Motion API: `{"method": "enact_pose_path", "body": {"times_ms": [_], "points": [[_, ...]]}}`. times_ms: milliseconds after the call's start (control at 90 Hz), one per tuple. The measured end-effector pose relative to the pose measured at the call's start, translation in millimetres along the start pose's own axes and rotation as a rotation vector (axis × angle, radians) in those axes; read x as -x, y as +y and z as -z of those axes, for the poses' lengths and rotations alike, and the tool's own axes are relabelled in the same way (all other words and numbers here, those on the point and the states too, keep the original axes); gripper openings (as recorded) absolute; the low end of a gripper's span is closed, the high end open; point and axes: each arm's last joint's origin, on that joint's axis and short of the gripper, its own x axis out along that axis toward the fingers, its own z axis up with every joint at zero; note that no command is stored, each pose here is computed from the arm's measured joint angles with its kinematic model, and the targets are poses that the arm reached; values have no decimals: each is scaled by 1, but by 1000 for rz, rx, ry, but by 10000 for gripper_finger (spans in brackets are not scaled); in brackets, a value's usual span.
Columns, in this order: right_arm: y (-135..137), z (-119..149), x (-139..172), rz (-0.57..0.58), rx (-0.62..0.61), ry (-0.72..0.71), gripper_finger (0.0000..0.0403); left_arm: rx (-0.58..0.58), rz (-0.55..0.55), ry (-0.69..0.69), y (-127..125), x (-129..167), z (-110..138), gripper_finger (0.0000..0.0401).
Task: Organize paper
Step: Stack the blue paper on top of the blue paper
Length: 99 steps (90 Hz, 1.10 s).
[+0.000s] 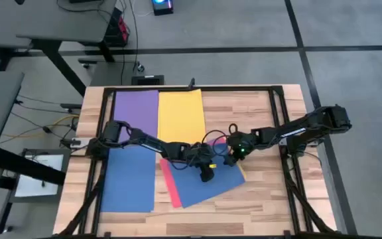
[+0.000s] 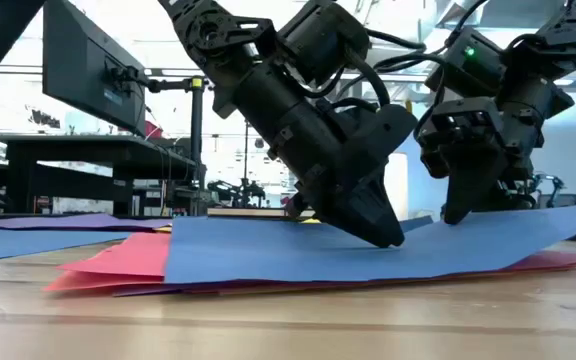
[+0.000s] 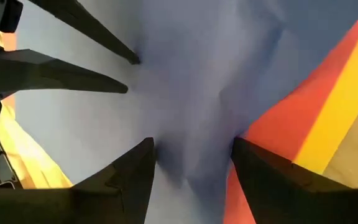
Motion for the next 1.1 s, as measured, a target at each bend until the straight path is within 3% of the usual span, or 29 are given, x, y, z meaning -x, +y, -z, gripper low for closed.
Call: {"method": "enact_pose_path", "body": {"times_ms": [422,578,800,1100], "points": [[3,1,-1,-37,6,23,203,-14,-2,3,0,0,0,79],[6,-1,6,-102,-29,56,203,-10,-2,3,0,0,0,79],[11,-3,17,-153,-61,29,203,-9,2,-3,0,0,0,79],[16,-4,7,-184,-34,-2,203,4,10,-20,-2,0,-2,79]]}}
